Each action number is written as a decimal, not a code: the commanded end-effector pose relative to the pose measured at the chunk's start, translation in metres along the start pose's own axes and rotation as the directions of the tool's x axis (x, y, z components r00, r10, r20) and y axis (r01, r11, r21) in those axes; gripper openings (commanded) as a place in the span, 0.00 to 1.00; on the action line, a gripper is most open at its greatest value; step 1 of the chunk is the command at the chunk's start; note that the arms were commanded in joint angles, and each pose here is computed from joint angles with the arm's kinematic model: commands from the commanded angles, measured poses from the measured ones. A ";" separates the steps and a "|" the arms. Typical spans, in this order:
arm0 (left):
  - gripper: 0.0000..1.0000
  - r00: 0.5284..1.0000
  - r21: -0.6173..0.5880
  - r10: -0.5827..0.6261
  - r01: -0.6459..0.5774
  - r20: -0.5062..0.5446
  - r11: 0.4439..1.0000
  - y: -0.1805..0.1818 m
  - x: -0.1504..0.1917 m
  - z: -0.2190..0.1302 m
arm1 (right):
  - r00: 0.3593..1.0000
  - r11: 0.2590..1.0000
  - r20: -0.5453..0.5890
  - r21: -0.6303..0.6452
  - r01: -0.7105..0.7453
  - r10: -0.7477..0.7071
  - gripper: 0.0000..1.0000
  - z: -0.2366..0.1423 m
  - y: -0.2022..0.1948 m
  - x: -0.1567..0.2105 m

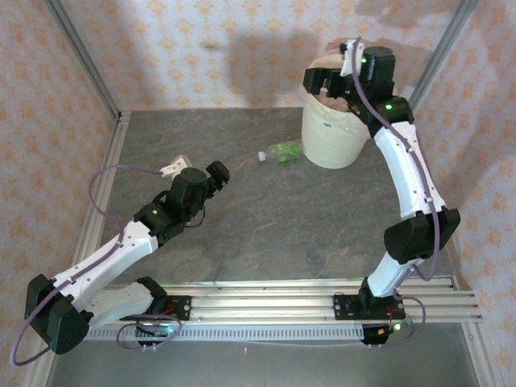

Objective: Put the plastic bottles in the bin

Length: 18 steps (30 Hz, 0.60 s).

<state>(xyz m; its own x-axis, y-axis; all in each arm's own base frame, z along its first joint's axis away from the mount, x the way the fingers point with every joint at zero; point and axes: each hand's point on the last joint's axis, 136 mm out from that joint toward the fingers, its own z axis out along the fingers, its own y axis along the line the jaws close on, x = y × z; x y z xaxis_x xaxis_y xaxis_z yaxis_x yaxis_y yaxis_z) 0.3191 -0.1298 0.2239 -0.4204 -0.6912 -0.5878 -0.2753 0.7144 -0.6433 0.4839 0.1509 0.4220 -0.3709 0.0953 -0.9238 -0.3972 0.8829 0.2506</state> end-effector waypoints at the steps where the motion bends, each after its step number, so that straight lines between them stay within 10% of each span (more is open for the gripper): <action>1: 1.00 1.000 0.013 -0.016 0.015 0.023 1.000 -0.004 -0.010 -0.004 | 1.000 0.992 -0.024 0.127 0.013 -0.010 0.99 0.005 -0.032 0.003; 7: 1.00 0.999 -0.011 -0.021 0.021 0.034 1.000 0.005 -0.011 -0.003 | 0.971 0.946 -0.200 -0.319 0.060 -0.129 0.99 0.016 0.062 0.040; 18: 1.00 0.997 -0.114 -0.066 0.071 0.043 0.991 0.044 -0.004 -0.006 | 0.691 0.782 -0.393 -0.453 0.428 -0.606 0.99 0.104 0.092 0.191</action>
<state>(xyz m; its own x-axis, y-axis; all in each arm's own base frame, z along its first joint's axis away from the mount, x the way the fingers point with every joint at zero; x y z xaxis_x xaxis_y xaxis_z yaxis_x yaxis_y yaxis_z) 0.3123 -0.1134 0.2116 -0.3965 -0.7273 -0.5602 -0.3352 0.6828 -0.6492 0.4431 0.3228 0.2803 -0.3792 -0.5143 -0.7692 -0.8355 0.5475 0.0458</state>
